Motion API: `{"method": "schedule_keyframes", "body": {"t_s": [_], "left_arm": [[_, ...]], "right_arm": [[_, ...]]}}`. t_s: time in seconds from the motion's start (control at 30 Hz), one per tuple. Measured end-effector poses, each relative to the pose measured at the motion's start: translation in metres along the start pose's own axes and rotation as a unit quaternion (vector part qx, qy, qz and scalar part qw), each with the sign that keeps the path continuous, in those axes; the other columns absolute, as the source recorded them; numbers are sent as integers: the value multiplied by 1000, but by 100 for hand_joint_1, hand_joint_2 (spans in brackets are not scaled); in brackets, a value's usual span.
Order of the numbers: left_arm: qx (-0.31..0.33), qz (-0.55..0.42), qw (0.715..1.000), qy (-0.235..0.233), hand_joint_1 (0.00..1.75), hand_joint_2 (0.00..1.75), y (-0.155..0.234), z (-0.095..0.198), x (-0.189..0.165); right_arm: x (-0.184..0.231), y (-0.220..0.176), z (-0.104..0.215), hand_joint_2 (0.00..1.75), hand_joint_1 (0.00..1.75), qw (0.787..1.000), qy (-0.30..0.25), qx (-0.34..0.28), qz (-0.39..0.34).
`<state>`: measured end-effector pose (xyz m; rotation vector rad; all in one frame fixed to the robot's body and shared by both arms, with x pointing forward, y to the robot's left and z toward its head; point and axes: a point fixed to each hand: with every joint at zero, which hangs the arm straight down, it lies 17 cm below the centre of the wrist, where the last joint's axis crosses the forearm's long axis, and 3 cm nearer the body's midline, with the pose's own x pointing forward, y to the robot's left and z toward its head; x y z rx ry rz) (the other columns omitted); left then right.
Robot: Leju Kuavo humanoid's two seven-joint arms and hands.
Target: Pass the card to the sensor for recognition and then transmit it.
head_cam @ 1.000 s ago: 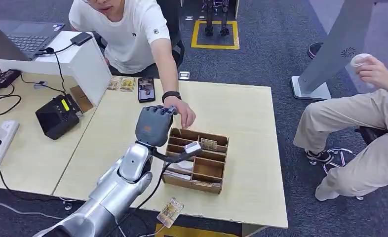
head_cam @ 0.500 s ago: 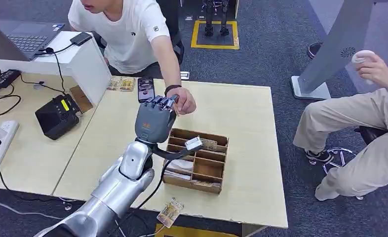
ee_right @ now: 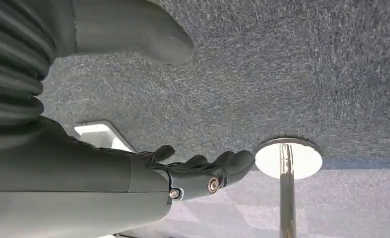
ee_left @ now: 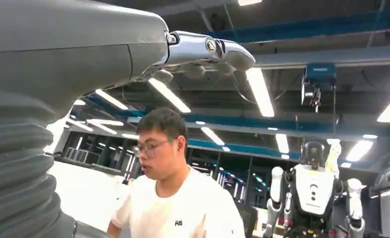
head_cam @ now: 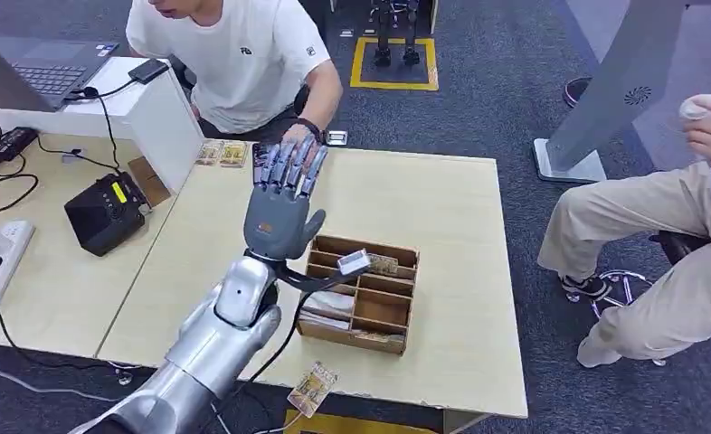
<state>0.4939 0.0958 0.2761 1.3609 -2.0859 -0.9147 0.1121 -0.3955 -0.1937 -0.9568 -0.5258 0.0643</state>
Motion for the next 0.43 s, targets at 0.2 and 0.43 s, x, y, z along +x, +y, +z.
{"method": "schedule_keyframes", "body": {"t_s": [0.2,0.43], "left_arm": [[35,93,995,-8,0,175,26,4,13],[146,208,967,-7,0,175,84,29,16]], "right_arm": [[-5,-3,0,175,0,1000,16,-8,-16],[-15,-10,-1,175,0,998,41,-25,-35]]}}
